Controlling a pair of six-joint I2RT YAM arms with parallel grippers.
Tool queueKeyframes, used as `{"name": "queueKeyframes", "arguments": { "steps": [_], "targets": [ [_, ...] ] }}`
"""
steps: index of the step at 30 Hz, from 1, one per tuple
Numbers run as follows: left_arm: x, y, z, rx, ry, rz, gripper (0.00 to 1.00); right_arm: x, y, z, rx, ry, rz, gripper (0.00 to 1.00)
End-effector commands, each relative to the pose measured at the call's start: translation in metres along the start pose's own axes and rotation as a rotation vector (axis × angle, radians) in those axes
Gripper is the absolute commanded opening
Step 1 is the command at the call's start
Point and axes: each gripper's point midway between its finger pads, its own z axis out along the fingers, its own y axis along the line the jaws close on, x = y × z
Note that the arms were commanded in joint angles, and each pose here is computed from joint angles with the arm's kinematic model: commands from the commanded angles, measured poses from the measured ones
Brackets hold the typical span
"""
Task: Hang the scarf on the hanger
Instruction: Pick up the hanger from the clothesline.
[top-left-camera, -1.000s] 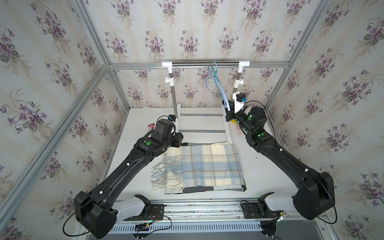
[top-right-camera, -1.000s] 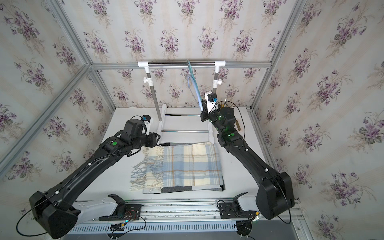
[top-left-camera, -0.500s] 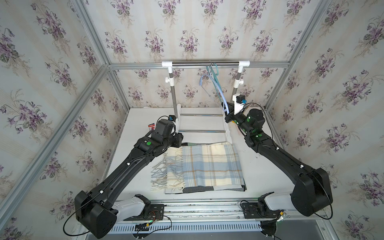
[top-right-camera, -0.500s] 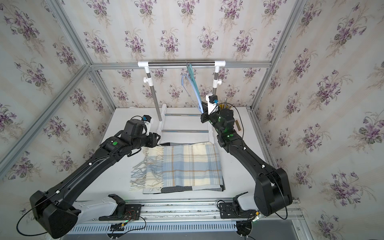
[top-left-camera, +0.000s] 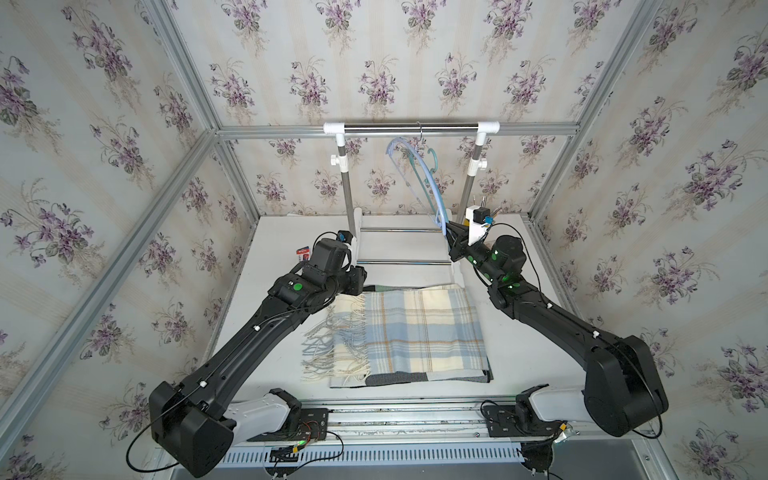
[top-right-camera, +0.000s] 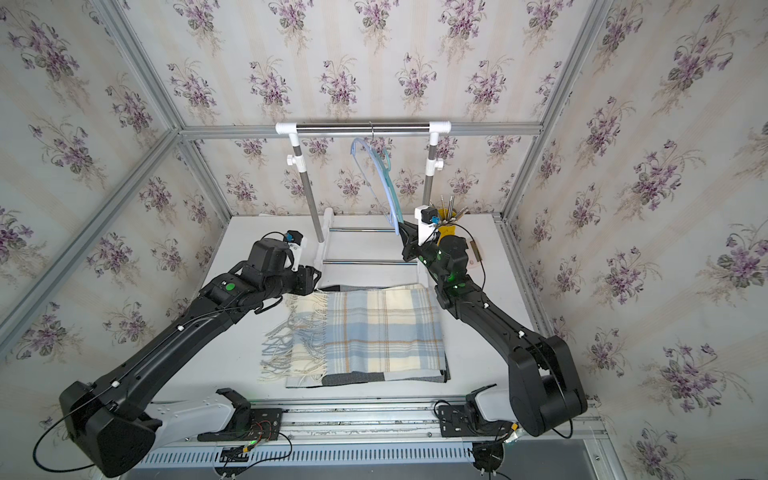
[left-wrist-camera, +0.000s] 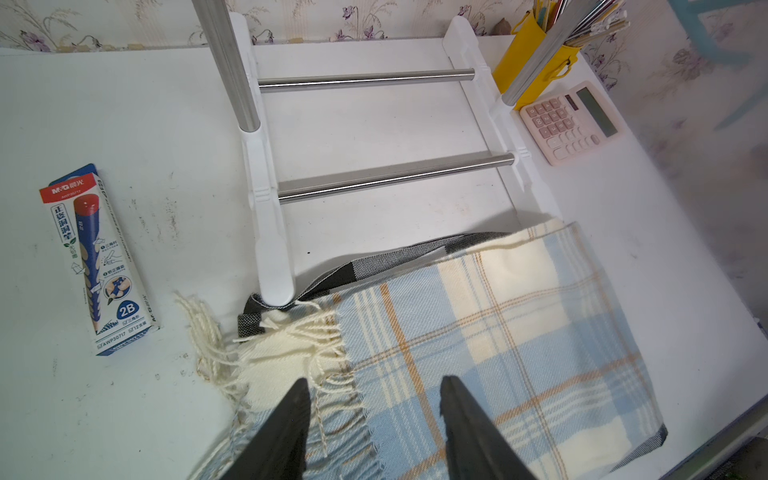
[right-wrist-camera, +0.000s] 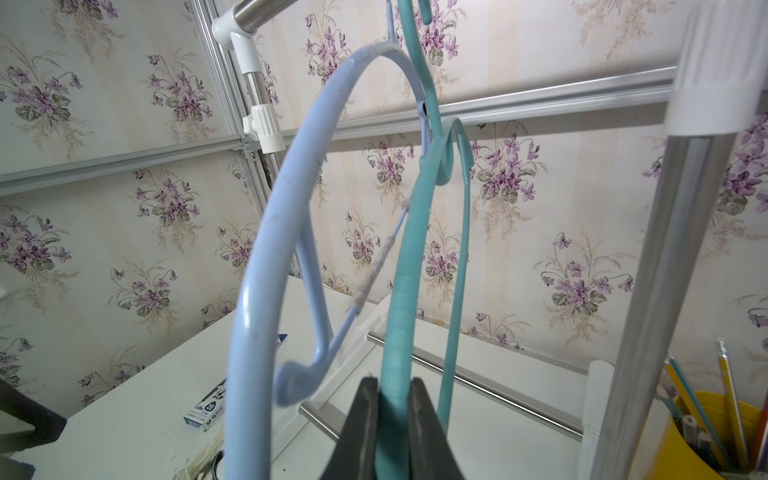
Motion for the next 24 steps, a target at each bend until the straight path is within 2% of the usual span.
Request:
{"name": "queueKeyframes", "arguments": {
  "steps": [1,9,14,21,24],
  "targets": [
    [-0.006,-0.007,-0.008,0.041,-0.03,-0.018,0.53,-0.006,-0.003,-0.011,0.036,-0.037,0.05,0.0],
    [-0.006,-0.02,-0.034,0.125,-0.049,-0.082,0.54,0.059,-0.013,-0.066,0.148,0.099,0.233,0.0],
    [-0.003,-0.031,-0.045,0.19,-0.033,-0.145,0.54,0.106,-0.006,-0.102,0.152,0.198,0.352,0.0],
    [0.006,-0.074,-0.048,0.44,0.03,-0.205,0.48,0.166,0.019,-0.151,0.103,0.329,0.509,0.0],
    [0.009,-0.09,-0.043,0.479,0.051,-0.192,0.47,0.185,0.033,-0.167,0.077,0.367,0.525,0.0]
  ]
}}
